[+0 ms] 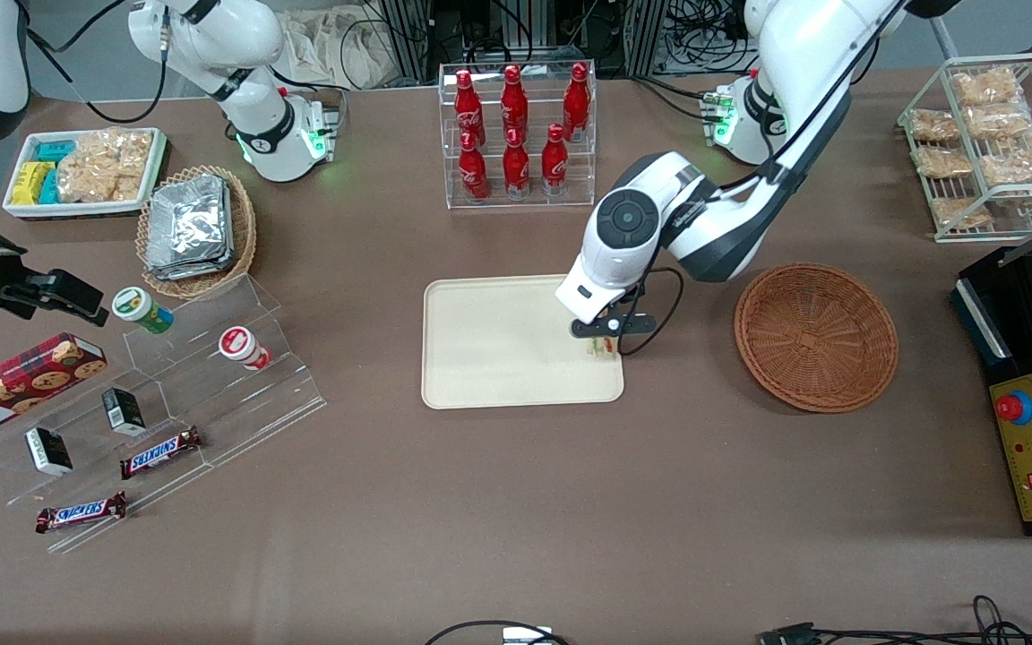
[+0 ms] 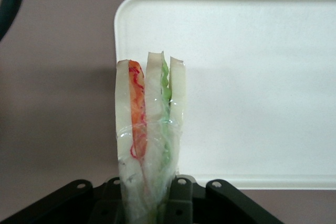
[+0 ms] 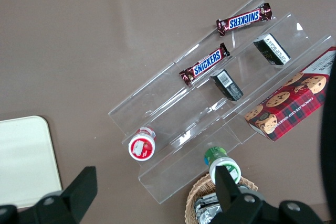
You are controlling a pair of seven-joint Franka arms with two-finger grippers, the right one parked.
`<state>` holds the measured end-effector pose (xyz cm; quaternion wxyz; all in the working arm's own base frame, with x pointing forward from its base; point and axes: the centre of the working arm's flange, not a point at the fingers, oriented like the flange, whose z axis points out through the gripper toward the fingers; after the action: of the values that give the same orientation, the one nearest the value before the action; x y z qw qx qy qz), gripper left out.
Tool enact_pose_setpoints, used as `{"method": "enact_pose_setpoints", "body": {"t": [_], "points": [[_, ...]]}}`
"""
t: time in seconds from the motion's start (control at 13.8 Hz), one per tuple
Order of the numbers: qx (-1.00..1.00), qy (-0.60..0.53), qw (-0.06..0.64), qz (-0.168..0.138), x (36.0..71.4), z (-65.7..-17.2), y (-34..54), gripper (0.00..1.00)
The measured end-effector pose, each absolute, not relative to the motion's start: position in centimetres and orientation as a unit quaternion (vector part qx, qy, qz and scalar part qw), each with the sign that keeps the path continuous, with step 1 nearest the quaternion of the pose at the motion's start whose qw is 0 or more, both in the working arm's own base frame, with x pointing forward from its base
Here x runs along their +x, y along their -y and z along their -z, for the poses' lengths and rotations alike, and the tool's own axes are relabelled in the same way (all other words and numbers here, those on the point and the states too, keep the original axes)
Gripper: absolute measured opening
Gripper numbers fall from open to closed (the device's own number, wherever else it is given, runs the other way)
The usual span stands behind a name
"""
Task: Place sandwich from basket to tray
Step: 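Carry the sandwich over the cream tray and lower it onto it, then open the left gripper to release the sandwich on the tray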
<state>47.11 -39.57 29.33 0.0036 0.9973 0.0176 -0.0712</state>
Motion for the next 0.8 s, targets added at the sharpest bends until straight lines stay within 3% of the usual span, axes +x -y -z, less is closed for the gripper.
{"method": "enact_pose_setpoints", "body": {"t": [0.8], "points": [[0.998,-0.03,-0.001,0.056,47.2,-22.7,39.0,0.17]]}}
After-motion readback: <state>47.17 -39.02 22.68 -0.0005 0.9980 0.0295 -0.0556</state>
